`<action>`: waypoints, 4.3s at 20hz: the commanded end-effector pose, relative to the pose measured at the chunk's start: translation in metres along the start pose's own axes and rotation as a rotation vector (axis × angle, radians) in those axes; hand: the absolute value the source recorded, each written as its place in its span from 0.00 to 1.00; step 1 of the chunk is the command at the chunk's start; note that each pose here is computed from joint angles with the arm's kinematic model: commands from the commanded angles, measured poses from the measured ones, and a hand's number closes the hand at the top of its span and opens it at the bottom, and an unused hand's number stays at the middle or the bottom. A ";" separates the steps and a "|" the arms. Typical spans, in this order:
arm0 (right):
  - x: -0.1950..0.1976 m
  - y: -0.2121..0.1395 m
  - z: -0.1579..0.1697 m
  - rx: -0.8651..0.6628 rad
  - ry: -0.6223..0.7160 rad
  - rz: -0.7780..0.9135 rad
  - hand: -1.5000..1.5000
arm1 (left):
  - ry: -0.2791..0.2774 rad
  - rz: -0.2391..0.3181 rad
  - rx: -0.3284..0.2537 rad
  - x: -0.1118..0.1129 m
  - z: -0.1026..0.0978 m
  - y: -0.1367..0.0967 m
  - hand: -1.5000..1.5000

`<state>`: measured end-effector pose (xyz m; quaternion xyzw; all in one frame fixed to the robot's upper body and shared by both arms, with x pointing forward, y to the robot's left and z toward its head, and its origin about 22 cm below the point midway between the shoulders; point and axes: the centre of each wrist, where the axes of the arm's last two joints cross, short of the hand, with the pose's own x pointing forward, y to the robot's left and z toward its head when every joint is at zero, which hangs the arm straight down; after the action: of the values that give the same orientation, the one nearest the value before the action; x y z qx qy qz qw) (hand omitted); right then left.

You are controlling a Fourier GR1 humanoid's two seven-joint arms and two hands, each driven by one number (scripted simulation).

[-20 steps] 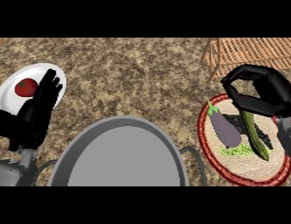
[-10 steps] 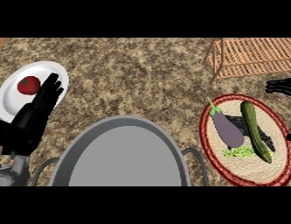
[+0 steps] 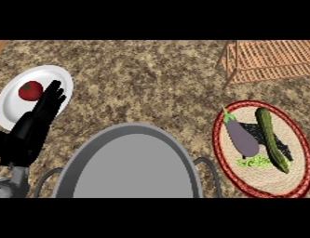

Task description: Pick the squash from the placemat and place it in the tiered shelf

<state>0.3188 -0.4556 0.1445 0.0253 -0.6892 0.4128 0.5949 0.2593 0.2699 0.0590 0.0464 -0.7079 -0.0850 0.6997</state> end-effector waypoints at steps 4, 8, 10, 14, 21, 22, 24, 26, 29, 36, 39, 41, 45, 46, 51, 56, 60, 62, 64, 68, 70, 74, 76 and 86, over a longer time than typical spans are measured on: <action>0.017 -0.012 -0.009 0.230 -0.047 0.075 0.00 | 0.001 -0.001 -0.007 -0.001 0.005 0.004 0.50; -0.003 0.024 -0.031 0.269 -0.033 0.106 0.00 | 0.000 0.000 0.025 0.007 -0.003 0.002 0.50; 0.013 0.016 -0.027 0.278 -0.027 0.148 0.00 | 0.021 -0.009 0.026 -0.005 0.000 0.024 0.50; -0.006 0.028 -0.032 0.317 0.025 0.311 0.00 | -0.007 -0.011 0.010 -0.005 0.000 0.012 0.50; -0.004 0.053 -0.071 0.335 0.024 0.367 0.00 | 0.024 0.007 0.013 -0.007 0.005 0.011 0.50; -0.011 0.075 -0.046 0.355 0.027 0.377 0.00 | 0.015 0.002 0.025 -0.013 0.011 -0.002 0.50; -0.003 0.060 -0.064 0.357 0.056 0.380 0.00 | 0.014 -0.009 0.024 0.002 0.005 0.016 0.50; -0.010 0.058 -0.068 0.378 0.070 0.403 0.00 | 0.000 -0.008 0.016 0.003 0.013 -0.002 0.50; -0.003 0.075 -0.067 0.459 0.124 0.441 0.00 | 0.016 -0.007 0.002 0.005 0.005 0.007 0.50; -0.015 0.101 -0.061 0.492 0.167 0.493 0.00 | 0.010 0.002 0.015 -0.003 0.008 0.009 0.50; -0.017 0.105 -0.059 0.465 0.205 0.595 0.00 | -0.003 -0.007 0.012 -0.004 0.014 -0.002 0.50; 0.006 0.087 -0.086 0.435 0.227 0.661 0.00 | 0.013 0.001 0.015 -0.010 0.000 -0.005 0.50; -0.016 0.105 -0.092 0.456 0.299 0.683 0.00 | 0.005 -0.009 -0.002 -0.003 0.010 0.004 0.50; -0.018 0.094 -0.059 0.463 0.294 0.668 0.00 | 0.022 0.006 0.021 0.008 0.003 0.006 0.50; -0.026 0.097 -0.075 0.518 0.329 0.676 0.00 | 0.001 -0.004 0.014 0.002 0.010 0.007 0.50; -0.043 0.084 -0.083 0.509 0.321 0.646 0.00 | -0.005 -0.001 0.015 -0.002 0.011 0.008 0.50; -0.053 0.104 -0.077 0.547 0.323 0.670 0.00 | 0.021 0.008 0.004 0.003 -0.002 0.001 0.50; -0.051 0.119 -0.079 0.560 0.345 0.649 0.00 | -0.004 -0.007 0.039 -0.004 0.014 0.028 0.50; -0.065 0.113 -0.077 0.578 0.345 0.648 0.00 | 0.009 -0.010 0.016 -0.010 0.000 0.001 0.50; -0.065 0.128 -0.102 0.584 0.351 0.625 0.00 | -0.005 -0.010 0.024 -0.013 0.002 0.032 0.50; -0.077 0.135 -0.074 0.583 0.340 0.610 0.00 | 0.021 -0.018 0.028 0.005 0.007 0.005 0.50; -0.093 0.147 -0.079 0.602 0.340 0.614 0.00 | -0.002 -0.023 0.016 0.003 0.016 0.000 0.50; -0.103 0.143 -0.073 0.577 0.349 0.608 0.00 | -0.001 0.003 0.019 0.007 -0.006 -0.002 0.50; -0.108 0.130 -0.069 0.359 0.219 0.721 1.00 | -0.006 -0.008 0.023 0.012 0.005 -0.002 0.50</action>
<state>0.3422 -0.3851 0.0008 -0.1611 -0.4839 0.7176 0.4743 0.2543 0.2727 0.0653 0.0519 -0.7082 -0.0832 0.6991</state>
